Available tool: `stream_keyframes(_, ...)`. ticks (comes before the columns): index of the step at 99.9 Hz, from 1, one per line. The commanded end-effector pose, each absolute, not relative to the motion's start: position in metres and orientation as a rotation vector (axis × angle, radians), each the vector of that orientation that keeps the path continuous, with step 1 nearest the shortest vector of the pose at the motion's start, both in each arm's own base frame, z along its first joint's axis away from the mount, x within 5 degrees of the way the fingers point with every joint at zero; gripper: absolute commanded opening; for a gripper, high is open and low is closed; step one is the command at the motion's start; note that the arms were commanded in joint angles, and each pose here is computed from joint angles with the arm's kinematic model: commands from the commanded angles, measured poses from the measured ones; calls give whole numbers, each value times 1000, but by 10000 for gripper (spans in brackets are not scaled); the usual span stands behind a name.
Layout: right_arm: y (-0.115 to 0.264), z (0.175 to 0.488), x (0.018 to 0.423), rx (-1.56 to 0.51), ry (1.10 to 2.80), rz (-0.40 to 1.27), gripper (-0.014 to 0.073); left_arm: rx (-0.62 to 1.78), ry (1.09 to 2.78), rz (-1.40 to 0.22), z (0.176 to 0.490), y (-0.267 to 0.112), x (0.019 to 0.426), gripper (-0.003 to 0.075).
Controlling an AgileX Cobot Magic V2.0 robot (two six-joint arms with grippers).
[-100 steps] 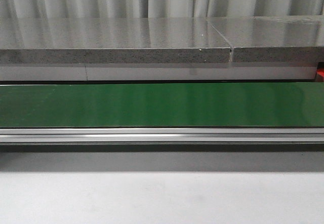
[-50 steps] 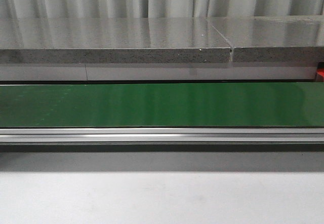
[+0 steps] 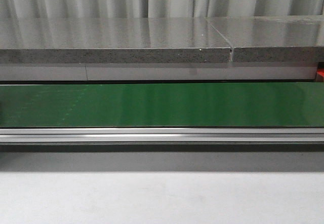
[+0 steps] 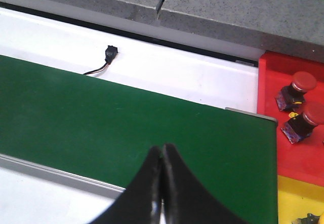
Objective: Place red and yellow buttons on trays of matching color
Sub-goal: 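Move the left gripper over the yellow button, then grasp the yellow button with the left gripper and lower it onto the belt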
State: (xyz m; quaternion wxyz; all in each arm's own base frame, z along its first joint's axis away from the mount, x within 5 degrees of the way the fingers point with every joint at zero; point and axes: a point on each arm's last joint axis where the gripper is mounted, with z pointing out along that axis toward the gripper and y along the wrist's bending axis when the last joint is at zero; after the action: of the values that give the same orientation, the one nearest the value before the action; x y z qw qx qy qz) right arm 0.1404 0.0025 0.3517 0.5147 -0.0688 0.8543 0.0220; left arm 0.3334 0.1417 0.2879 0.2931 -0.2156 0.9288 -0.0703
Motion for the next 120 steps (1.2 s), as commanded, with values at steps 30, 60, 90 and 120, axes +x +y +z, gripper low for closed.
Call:
stream_keyframes(30,1,366,141,-152,1965,28,-69,-649,2392,-132,260,169,362,663)
stream_keyframes(60,1,366,141,-152,1965,28,-69,-641,2377,-122,250,185,392,663)
stream_keyframes(90,1,366,141,-152,1966,28,-69,-646,2412,-134,230,196,413,662)
stream_keyframes(120,1,366,141,-152,1966,28,-69,-639,2427,-120,224,199,416,434)
